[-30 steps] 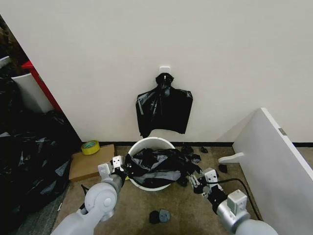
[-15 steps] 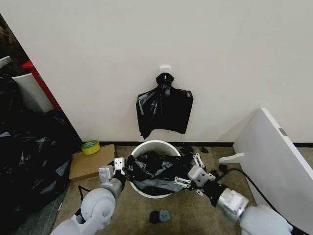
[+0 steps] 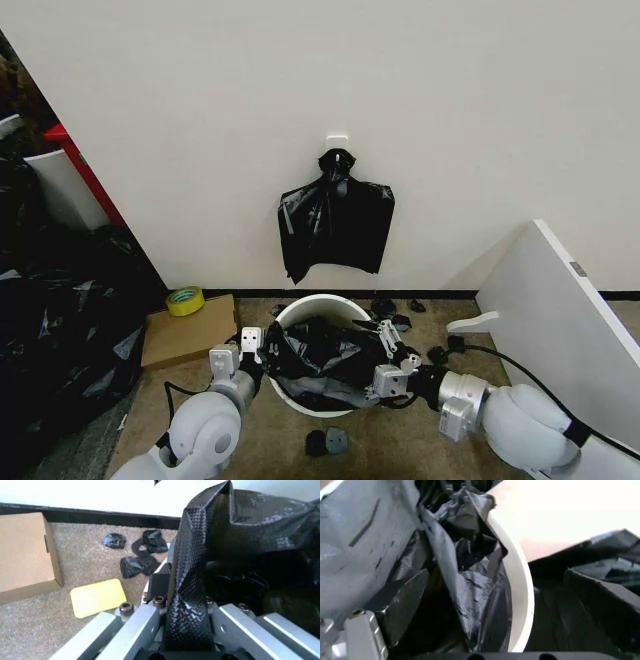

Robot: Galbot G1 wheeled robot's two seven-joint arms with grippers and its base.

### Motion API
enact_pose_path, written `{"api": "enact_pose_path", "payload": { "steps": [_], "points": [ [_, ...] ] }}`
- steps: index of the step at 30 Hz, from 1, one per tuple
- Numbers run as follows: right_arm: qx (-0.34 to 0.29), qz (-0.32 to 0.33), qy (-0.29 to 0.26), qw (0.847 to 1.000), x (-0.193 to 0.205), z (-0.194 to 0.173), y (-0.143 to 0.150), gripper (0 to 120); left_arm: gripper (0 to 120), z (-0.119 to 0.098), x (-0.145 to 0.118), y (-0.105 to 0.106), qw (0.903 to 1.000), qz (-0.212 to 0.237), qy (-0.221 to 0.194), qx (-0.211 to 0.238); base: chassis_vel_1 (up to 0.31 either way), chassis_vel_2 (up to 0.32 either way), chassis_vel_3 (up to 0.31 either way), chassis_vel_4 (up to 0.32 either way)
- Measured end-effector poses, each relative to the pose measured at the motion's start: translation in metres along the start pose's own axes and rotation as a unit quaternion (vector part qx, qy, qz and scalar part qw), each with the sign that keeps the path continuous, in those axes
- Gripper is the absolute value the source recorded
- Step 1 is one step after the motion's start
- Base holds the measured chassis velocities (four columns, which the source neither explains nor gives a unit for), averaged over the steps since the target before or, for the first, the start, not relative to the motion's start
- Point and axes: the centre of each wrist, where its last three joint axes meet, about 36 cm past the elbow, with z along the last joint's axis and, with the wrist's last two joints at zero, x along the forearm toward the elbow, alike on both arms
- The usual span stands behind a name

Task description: Place the garbage bag over the trash bin.

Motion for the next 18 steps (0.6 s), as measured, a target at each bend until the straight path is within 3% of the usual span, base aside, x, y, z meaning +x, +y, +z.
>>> {"api": "enact_pose_path", "payload": {
  "steps": [2, 4, 7, 9, 10, 12, 18],
  "points": [
    [0.018, -0.001, -0.001, 1.0, -0.001, 0.001, 0.002, 97, 1, 0.0, 0.0, -0.001, 1.0, 0.001, 0.001, -0.002, 0.0, 0.0, 0.0, 0.0],
    [0.048, 0.001, -0.005, 0.999, -0.004, 0.002, 0.003, 87, 1, 0.0, 0.001, -0.002, 1.0, 0.002, 0.002, -0.003, 0.0, 0.0, 0.0, 0.0],
    [0.054, 0.001, -0.007, 0.999, -0.005, 0.002, 0.003, 86, 1, 0.0, 0.001, -0.002, 1.0, 0.002, 0.002, -0.003, 0.0, 0.0, 0.0, 0.0],
    [0.081, 0.001, -0.019, 0.997, -0.009, 0.002, 0.006, 70, 1, -0.002, 0.002, -0.004, 1.0, 0.005, 0.003, -0.002, 0.0, 0.0, 0.0, 0.0],
    [0.085, 0.001, -0.021, 0.996, -0.01, 0.002, 0.007, 70, 1, -0.002, 0.002, -0.004, 1.0, 0.006, 0.003, -0.002, 0.0, 0.0, 0.0, 0.0],
    [0.112, 0.003, -0.032, 0.993, -0.018, 0.001, 0.011, 57, 1, -0.005, 0.001, -0.003, 1.0, 0.005, 0.001, -0.006, 0.0, 0.0, 0.0, 0.0],
    [0.135, 0.021, -0.051, 0.989, -0.027, 0.001, 0.018, 37, 1, -0.005, 0.001, -0.003, 1.0, 0.005, 0.001, -0.007, 0.0, 0.0, 0.0, 0.0]
  ]
}}
